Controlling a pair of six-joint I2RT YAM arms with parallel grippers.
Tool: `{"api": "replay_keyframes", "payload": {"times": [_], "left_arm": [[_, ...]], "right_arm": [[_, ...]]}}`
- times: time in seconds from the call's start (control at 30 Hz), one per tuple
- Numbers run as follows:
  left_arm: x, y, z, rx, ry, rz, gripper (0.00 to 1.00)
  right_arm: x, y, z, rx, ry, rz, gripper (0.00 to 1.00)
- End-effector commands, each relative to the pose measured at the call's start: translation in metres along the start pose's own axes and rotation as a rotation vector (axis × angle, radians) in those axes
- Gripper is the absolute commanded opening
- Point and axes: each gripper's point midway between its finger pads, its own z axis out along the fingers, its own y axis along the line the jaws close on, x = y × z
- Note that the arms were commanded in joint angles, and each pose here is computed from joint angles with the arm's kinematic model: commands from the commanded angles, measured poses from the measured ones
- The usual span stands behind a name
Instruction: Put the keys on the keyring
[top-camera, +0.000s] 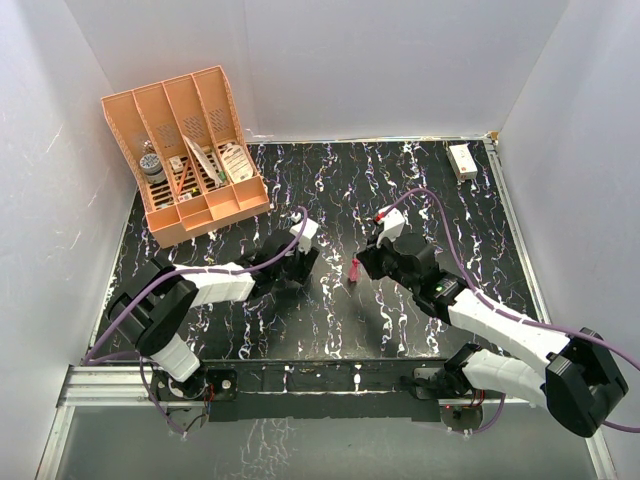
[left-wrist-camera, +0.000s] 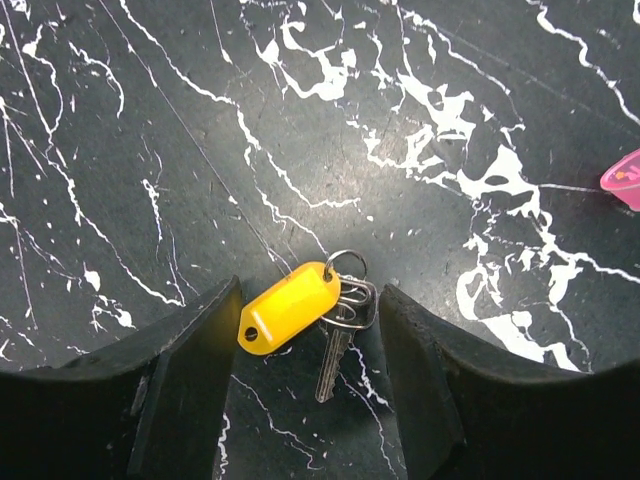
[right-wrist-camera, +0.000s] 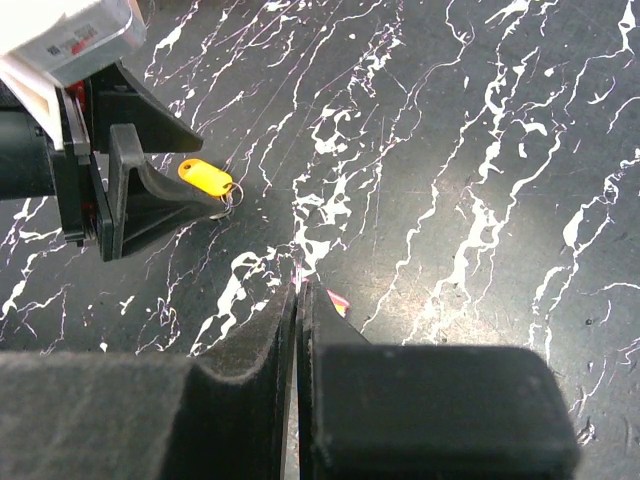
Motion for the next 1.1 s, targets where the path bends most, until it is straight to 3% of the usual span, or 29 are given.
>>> {"api": "replay_keyframes", "payload": {"times": [0.0,0.2,0.67,1.07], "left_arm": [[-0.007,-0.003,-0.008,0.021,-0.044,0.026,0.58],[0.0,-0.002,-0.003,0.015,-0.02,0.034,0.64],[0.018,-0.001,0.01,0.012,0.03,0.046,0.61],[0.021,-0.001,0.004,0.037,0.051,0.004,0.43]], "right_arm": [[-0.018,0.001,-0.003,0.002,-0.074,-0.008,0.0],[-0.018,0.0,-0.003,0.003,-0.075,-0.011,0.0],[-0.02,0.0,-0.004,0.007,-0.078,-0.015,0.0],[-0.019,0.0,-0.004,0.008,-0.079,-0.017,0.0]]}}
